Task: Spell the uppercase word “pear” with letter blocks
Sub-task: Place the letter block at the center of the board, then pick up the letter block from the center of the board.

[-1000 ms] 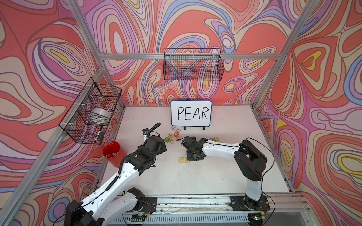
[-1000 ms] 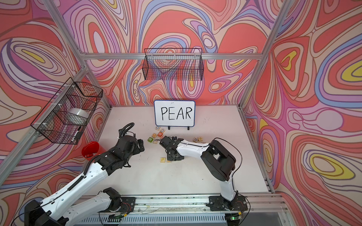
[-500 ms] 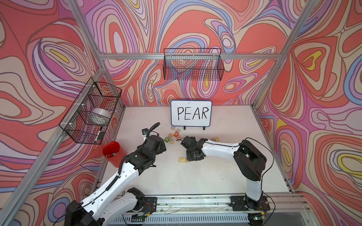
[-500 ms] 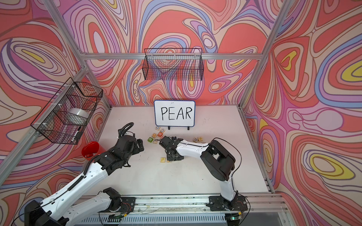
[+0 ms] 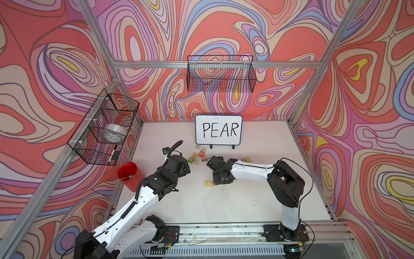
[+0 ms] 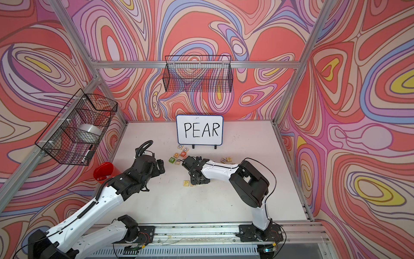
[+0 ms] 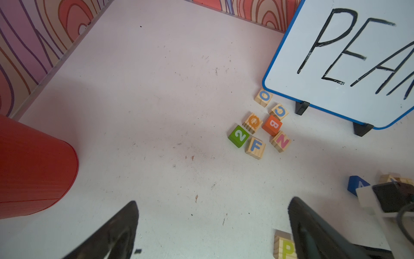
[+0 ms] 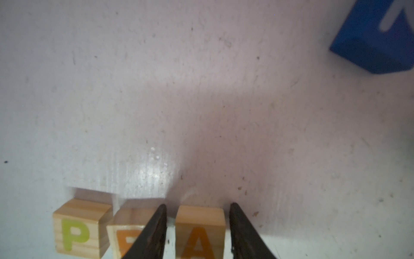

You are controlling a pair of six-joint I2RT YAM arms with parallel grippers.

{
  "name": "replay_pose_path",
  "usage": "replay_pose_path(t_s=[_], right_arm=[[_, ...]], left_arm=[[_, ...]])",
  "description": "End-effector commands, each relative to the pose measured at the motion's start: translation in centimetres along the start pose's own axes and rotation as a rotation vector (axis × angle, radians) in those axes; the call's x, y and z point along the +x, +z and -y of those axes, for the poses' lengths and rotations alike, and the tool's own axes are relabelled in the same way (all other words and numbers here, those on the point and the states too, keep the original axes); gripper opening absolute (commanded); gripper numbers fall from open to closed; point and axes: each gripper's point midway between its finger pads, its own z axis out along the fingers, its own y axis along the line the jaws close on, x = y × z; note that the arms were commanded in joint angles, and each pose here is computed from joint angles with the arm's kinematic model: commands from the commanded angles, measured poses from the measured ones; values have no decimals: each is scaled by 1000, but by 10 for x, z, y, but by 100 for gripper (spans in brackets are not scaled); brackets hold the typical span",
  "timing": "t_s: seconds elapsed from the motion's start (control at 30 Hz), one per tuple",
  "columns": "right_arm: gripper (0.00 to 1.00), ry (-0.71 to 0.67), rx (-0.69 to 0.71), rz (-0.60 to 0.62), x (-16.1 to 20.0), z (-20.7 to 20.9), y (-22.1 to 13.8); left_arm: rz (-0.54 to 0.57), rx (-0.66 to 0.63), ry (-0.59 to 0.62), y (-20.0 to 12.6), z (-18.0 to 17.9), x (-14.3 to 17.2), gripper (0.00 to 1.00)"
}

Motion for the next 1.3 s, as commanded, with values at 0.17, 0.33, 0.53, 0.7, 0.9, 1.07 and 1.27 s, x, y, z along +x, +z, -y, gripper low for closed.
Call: replay_pose_path(t_s=[0.17, 0.33, 0.53, 0.7, 0.9, 1.07, 1.27], right_arm=[[55, 33, 10, 78, -16, 3, -24], [58, 94, -4, 146, -38, 4, -45], [57, 319, 74, 201, -60, 41, -60], [56, 619, 56, 278, -72, 81, -65], [61, 780, 3, 334, -90, 107, -58], [61, 799, 9, 314, -107, 118, -44], [61, 854, 77, 287, -112, 136, -15]], left_arm=[[37, 33, -23, -5, 4, -10, 100], [45, 71, -33, -4, 14, -16, 100], [51, 123, -38, 0, 30, -22, 100], [16, 204, -31, 12, 58, -23, 100], [-35, 316, -15, 25, 96, -21, 100], [-57, 340, -7, 32, 108, -21, 100], [-27, 342, 22, 29, 109, -28, 100]])
